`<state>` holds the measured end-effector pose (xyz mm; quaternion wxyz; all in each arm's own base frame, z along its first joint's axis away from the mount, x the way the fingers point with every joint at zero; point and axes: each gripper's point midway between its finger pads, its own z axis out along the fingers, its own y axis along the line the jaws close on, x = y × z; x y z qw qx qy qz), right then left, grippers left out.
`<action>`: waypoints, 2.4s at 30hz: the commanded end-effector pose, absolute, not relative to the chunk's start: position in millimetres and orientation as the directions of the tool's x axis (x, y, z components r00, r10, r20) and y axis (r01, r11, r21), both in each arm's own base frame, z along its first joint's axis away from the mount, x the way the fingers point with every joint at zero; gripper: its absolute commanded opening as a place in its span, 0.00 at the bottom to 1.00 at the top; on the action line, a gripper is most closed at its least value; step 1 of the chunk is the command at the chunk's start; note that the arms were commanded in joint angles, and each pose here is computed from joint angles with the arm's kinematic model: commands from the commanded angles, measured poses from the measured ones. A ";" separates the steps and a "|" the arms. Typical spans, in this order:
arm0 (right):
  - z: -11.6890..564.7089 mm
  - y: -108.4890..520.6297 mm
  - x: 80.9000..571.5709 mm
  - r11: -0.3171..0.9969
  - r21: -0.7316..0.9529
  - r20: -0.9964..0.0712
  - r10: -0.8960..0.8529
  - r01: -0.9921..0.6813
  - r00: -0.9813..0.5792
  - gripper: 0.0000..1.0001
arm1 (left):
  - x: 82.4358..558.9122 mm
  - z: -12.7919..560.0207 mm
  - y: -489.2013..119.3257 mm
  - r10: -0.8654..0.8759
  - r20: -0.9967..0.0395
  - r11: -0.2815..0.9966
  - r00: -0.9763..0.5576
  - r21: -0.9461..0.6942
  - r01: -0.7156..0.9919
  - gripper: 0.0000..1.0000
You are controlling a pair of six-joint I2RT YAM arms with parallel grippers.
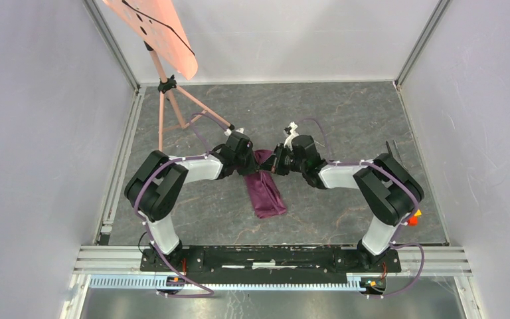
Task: Fold the napkin into a case and place the utensils inside
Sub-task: Fold the 2/3-rectangle-folded napkin at the center of the board.
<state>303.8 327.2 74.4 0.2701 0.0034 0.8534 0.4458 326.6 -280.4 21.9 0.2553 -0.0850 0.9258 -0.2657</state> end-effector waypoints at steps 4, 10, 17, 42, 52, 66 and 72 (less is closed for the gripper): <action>91.4 349.6 308.6 0.455 0.874 -0.373 0.399 -0.172 -0.838 0.00 | 318.9 14.0 -265.9 -0.208 -0.460 0.882 -0.863 -0.470 0.039 0.07; 76.3 344.6 309.3 0.509 0.845 -0.394 0.381 -0.166 -0.837 0.00 | 317.4 59.6 -262.7 -0.169 -0.497 0.880 -0.851 -0.466 0.097 0.24; 71.2 341.0 312.2 0.560 0.809 -0.430 0.353 -0.180 -0.831 0.00 | 310.1 83.6 -237.4 -0.177 -0.518 0.892 -0.837 -0.444 0.086 0.40; 51.3 380.1 325.8 0.688 0.699 -0.497 0.275 -0.192 -0.823 0.00 | 315.0 8.1 -212.4 -0.214 -0.414 0.912 -0.885 -0.410 -0.029 0.22; 38.4 388.5 333.7 0.698 0.691 -0.504 0.275 -0.191 -0.819 0.00 | 302.3 19.5 -207.2 -0.190 -0.431 0.910 -0.882 -0.415 0.007 0.30; 40.7 393.5 329.2 0.680 0.696 -0.502 0.233 -0.229 -0.833 0.00 | 246.4 35.8 -226.2 -0.193 -0.376 0.810 -0.906 -0.582 0.069 0.74; 50.2 396.1 327.2 0.669 0.698 -0.511 0.214 -0.256 -0.833 0.07 | 243.9 10.9 -229.8 -0.208 -0.322 0.826 -0.924 -0.564 0.011 0.58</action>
